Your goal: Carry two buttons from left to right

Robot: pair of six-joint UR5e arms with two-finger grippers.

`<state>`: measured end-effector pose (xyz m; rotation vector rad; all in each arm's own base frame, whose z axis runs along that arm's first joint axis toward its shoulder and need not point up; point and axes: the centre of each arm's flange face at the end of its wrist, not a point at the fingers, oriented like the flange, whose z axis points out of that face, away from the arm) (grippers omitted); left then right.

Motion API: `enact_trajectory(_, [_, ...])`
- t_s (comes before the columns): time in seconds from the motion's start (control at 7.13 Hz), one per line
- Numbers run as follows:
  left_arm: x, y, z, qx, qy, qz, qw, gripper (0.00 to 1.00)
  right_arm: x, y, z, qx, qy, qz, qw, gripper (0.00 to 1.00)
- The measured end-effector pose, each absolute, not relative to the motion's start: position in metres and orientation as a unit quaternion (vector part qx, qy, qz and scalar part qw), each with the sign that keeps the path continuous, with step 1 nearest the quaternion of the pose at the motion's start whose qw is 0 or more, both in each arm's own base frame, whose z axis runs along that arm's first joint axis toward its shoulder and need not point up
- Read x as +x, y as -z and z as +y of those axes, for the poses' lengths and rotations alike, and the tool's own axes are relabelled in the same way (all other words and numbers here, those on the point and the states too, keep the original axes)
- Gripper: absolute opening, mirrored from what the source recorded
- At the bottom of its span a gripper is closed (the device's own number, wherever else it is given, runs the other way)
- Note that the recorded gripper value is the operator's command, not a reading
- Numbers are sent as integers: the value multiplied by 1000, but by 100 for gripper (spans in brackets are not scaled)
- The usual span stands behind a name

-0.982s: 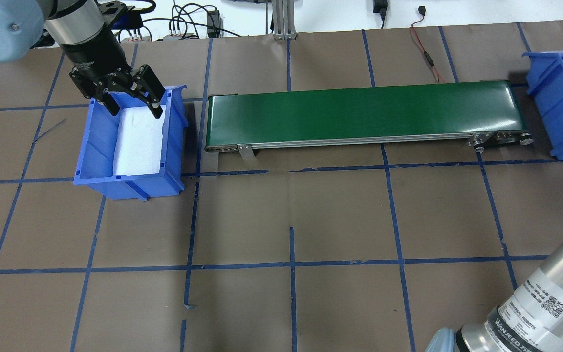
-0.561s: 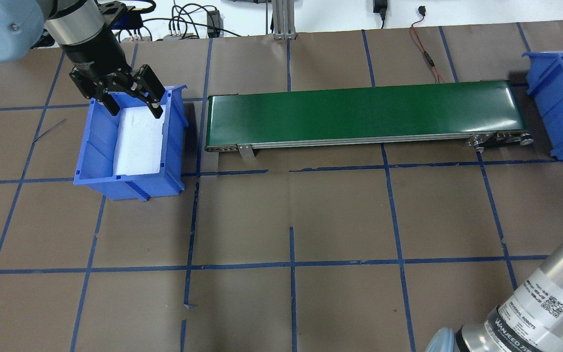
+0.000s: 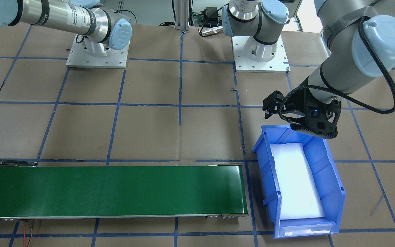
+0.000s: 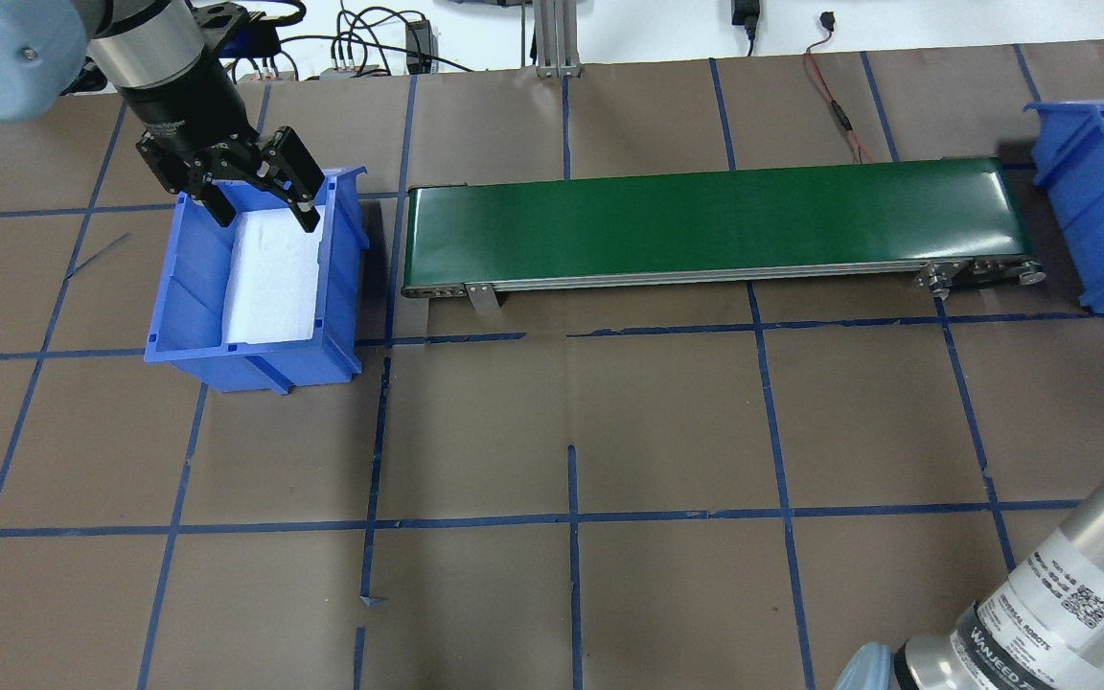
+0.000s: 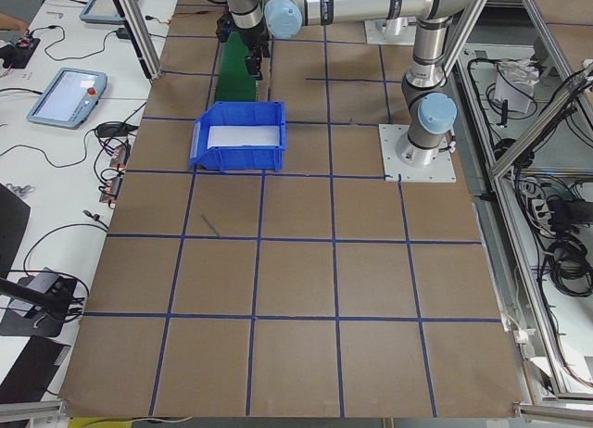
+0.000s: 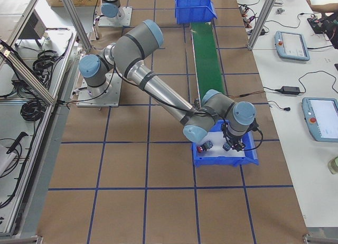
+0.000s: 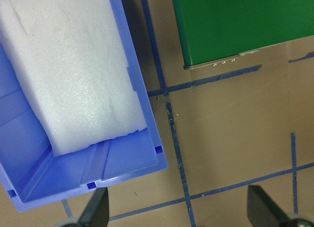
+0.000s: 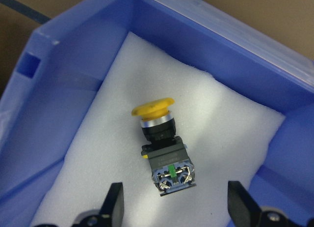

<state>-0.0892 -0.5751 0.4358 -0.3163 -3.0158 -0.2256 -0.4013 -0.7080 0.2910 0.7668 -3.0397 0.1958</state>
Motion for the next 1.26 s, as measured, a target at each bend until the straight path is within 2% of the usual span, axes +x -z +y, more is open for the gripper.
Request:
enact_trajectory(0.42, [-89, -435, -576, -104, 74, -991, 51, 100, -342, -377, -720, 270, -72, -960, 2, 77])
enact_trajectory(0.98, [-88, -429, -570, -102, 81, -990, 51, 100, -152, -484, -730, 309, -84, -947, 3, 78])
enact_trajectory(1.12, [-87, -429, -568, -101, 82, -990, 51, 100, -99, -498, -730, 302, -83, -950, -2, 81])
enact_trajectory(1.26, [-87, -428, -567, -101, 82, -990, 51, 100, -46, -509, -726, 286, -79, -955, -7, 92])
